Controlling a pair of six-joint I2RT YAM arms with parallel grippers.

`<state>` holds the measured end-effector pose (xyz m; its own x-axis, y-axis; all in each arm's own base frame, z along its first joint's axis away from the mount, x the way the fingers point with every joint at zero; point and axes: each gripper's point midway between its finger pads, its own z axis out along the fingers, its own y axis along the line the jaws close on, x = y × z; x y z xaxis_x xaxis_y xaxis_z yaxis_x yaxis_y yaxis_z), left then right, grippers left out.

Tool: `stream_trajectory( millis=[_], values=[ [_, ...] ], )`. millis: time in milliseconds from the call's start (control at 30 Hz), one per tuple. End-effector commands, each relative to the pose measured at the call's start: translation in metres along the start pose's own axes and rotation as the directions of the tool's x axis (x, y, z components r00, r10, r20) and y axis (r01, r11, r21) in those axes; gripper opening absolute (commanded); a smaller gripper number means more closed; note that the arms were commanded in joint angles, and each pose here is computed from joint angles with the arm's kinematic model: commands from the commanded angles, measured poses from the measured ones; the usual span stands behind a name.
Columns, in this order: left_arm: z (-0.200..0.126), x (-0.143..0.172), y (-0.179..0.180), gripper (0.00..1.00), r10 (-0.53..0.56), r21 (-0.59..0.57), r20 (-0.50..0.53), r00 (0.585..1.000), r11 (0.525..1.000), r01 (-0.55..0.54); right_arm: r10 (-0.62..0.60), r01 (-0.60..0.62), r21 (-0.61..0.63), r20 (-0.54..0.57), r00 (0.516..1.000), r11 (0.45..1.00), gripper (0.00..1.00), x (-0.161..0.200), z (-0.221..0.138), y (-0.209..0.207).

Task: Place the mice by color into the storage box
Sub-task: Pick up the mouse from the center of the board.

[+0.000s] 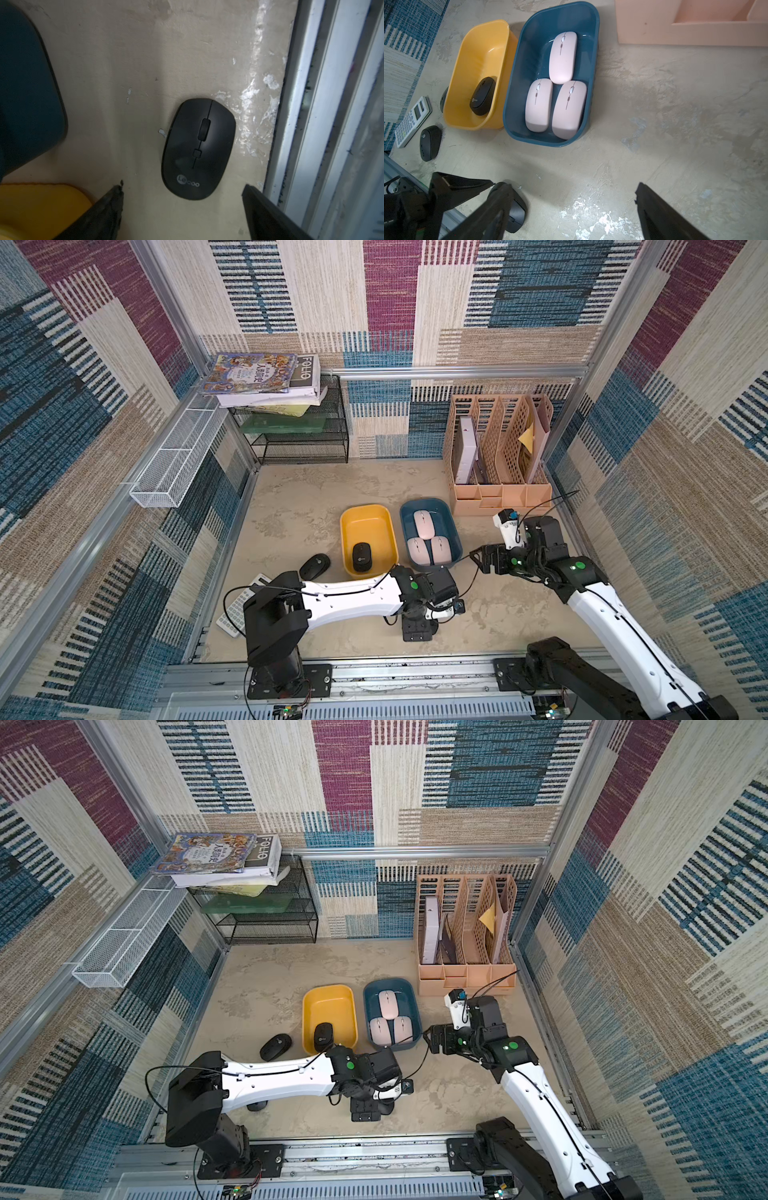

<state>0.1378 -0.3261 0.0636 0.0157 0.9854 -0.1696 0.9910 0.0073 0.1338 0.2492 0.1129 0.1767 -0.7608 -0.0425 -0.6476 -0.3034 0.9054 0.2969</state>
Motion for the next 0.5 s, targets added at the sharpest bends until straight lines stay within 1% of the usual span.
stream_trajectory(
  millis=[0,167,333,467],
  values=[
    [0.008,0.004,-0.005,0.94,0.052,0.023,-0.023,0.998,0.998,-0.052,-0.02,0.02,-0.029,0.025,0.999,0.999,0.96,-0.004,-0.001,0.006],
    [0.02,0.005,-0.001,0.94,0.074,0.01,-0.044,0.996,0.997,-0.073,-0.02,0.02,-0.037,0.02,1.0,0.999,0.96,-0.003,0.0,0.006],
    [0.025,-0.001,0.0,0.93,0.075,0.014,-0.037,0.997,0.997,-0.074,-0.023,0.023,-0.051,0.01,1.0,0.998,0.96,-0.001,0.001,0.008],
    [0.031,0.0,-0.002,0.89,0.076,0.03,-0.048,0.996,0.997,-0.074,-0.027,0.028,-0.058,0.01,1.0,0.998,0.96,-0.001,0.002,0.01]
  ],
)
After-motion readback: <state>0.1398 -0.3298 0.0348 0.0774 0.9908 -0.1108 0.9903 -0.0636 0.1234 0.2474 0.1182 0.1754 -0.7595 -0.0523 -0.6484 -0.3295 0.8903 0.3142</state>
